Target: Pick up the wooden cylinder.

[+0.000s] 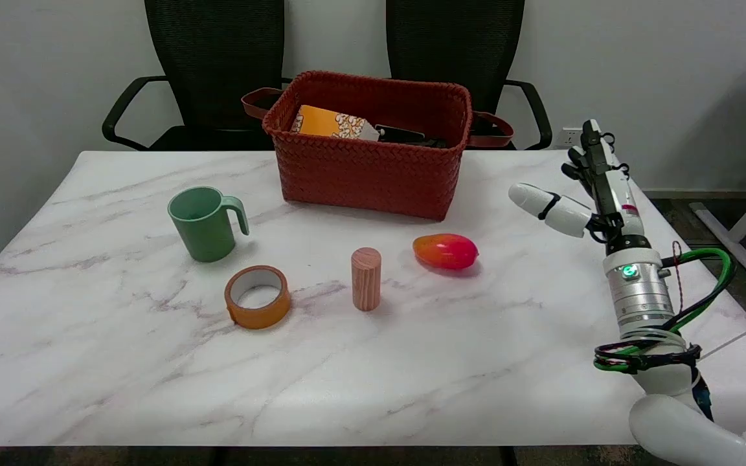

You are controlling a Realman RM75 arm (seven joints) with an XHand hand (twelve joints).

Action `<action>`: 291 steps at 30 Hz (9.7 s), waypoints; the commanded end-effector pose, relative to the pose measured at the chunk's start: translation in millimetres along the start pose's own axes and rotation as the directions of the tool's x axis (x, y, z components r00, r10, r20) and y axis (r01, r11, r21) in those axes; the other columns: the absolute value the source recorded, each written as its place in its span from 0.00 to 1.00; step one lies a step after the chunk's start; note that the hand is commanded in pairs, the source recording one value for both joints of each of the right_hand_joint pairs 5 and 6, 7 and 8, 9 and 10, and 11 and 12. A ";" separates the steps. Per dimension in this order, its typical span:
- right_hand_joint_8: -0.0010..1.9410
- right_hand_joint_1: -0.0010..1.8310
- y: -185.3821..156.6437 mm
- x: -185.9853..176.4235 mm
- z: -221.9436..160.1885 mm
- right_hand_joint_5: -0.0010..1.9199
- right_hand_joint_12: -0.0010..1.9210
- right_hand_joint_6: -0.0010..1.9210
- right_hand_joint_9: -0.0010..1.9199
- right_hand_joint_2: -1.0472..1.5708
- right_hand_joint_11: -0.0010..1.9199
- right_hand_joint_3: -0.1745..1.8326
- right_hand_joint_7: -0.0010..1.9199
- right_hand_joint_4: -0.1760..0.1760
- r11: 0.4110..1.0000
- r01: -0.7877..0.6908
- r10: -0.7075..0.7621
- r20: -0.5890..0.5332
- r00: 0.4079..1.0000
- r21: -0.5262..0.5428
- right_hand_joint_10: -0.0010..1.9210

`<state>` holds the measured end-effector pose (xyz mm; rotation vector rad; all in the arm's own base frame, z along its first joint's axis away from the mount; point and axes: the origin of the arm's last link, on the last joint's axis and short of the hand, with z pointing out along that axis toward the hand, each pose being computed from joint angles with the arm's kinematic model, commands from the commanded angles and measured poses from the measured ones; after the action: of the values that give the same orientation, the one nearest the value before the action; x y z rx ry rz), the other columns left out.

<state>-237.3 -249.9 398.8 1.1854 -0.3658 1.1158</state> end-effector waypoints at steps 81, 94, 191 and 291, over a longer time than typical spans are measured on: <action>0.01 0.42 -27.5 -144.6 -25.2 0.00 0.11 0.00 0.05 0.67 0.11 0.00 0.01 0.50 0.985 -0.158 0.172 0.499 0.849 -0.071 0.05; 0.00 0.39 -28.1 -158.3 -18.1 0.00 0.07 0.00 0.00 0.66 0.07 0.12 0.00 0.50 0.988 -0.138 0.157 0.566 0.809 -0.076 0.00; 0.00 0.42 -9.6 -225.8 -46.5 0.00 0.07 0.00 0.00 0.65 0.07 0.04 0.00 0.50 0.925 -0.313 0.379 0.451 0.808 -0.215 0.00; 0.94 0.46 -35.4 -207.5 -9.3 0.82 0.92 0.82 0.92 0.75 0.92 0.00 0.95 0.50 0.873 -0.478 0.482 0.342 0.807 -0.102 0.92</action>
<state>-337.3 -337.2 206.7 1.2976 -1.0933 1.1911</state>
